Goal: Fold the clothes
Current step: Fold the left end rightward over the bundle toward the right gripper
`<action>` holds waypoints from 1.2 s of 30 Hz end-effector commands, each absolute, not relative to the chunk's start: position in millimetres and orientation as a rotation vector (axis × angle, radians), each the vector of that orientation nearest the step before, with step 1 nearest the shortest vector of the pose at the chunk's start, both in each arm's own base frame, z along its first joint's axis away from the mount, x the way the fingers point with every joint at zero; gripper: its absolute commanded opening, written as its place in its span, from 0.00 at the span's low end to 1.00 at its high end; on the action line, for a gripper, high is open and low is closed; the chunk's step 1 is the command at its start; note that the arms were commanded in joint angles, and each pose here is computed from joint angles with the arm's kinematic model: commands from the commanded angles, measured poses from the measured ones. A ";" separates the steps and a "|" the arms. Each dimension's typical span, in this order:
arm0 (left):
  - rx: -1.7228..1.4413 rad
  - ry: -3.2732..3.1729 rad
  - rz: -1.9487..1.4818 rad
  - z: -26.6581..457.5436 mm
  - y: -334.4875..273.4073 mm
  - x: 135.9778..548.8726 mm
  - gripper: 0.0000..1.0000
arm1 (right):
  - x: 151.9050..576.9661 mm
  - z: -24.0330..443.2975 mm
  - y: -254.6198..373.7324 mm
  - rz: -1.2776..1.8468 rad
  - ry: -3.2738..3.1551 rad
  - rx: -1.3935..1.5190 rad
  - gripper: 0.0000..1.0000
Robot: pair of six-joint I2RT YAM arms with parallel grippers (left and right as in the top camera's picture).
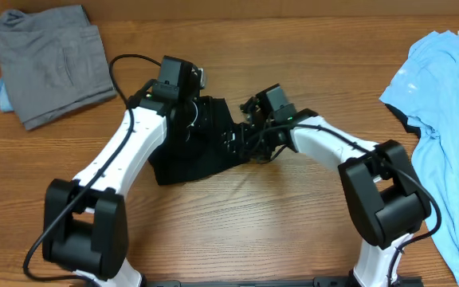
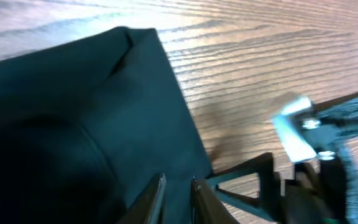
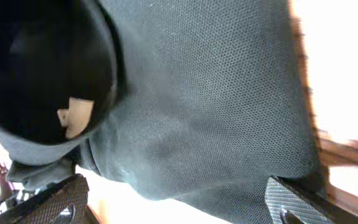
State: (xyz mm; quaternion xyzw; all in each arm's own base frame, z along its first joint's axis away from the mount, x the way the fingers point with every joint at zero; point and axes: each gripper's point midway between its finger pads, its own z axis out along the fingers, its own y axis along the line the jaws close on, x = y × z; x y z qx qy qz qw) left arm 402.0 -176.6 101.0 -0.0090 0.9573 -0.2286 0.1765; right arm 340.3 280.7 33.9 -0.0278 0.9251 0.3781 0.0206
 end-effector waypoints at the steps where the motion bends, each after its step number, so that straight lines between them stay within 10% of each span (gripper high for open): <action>1: -0.027 2.723 -0.741 92.3 -193.9 405.1 0.17 | 354.7 32.1 257.8 1.192 2.852 -0.077 0.95; 8: -0.007 2.689 -0.798 115.0 -197.8 404.0 0.16 | 352.1 26.9 245.6 1.150 2.881 -0.087 0.95; 13: -0.210 2.786 -0.397 150.7 -114.1 376.7 1.00 | 347.8 14.0 242.1 1.009 2.924 -0.092 0.96; 36: 0.038 3.020 0.212 55.8 -128.6 346.9 1.00 | 346.7 15.7 246.7 1.043 2.901 -0.143 0.98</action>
